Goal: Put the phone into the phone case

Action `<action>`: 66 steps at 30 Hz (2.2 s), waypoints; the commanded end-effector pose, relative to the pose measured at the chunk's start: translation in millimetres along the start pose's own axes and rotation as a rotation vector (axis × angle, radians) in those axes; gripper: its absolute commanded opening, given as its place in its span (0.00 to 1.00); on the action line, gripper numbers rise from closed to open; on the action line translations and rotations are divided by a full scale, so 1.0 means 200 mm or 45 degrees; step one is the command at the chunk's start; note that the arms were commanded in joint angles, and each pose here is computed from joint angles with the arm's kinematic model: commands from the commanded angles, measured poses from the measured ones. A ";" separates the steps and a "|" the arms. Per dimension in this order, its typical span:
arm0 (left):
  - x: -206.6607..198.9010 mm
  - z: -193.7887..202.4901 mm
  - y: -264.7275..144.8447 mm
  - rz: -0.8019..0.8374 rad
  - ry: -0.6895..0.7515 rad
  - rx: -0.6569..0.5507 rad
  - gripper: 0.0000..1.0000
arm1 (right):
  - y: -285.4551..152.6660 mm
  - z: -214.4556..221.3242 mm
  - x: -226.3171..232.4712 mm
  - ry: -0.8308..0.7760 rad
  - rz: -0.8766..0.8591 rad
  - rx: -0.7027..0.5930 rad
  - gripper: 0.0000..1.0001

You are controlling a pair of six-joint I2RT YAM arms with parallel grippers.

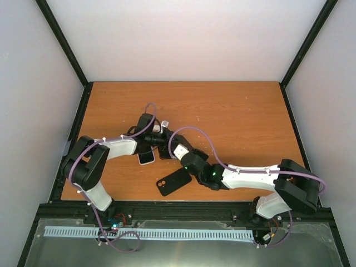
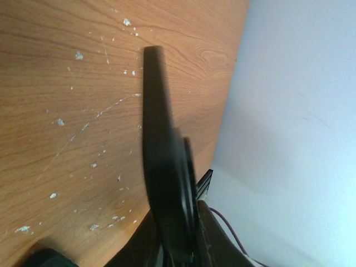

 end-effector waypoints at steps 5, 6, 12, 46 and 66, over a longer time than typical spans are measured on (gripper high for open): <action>-0.23 0.02 -0.12 0.130 0.203 -0.074 0.40 | -0.08 -0.10 -0.06 0.185 -0.012 -0.109 0.03; -0.23 0.02 -0.14 0.123 0.207 -0.091 0.48 | -0.10 -0.11 -0.07 0.212 -0.030 -0.122 0.03; -0.19 0.06 -0.25 -0.055 0.239 -0.214 0.80 | -0.19 -0.16 -0.10 0.357 -0.279 -0.093 0.03; 0.45 0.72 -0.45 -0.492 -0.045 -0.107 0.48 | -0.36 -0.10 -0.20 0.741 -1.025 0.464 0.03; 0.45 0.78 -0.40 -0.603 -0.068 0.036 0.35 | -0.39 -0.11 -0.25 0.796 -1.040 0.350 0.03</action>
Point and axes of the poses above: each gripper's point midway between its finger pads, its own y axis out along the fingers, its own x axis along the line the jaws close on, z = x × y, the point moved 7 cm from there along -y, back along the fingers, and after that the axes turned 10 degrees about y, right-handed, at the moved point
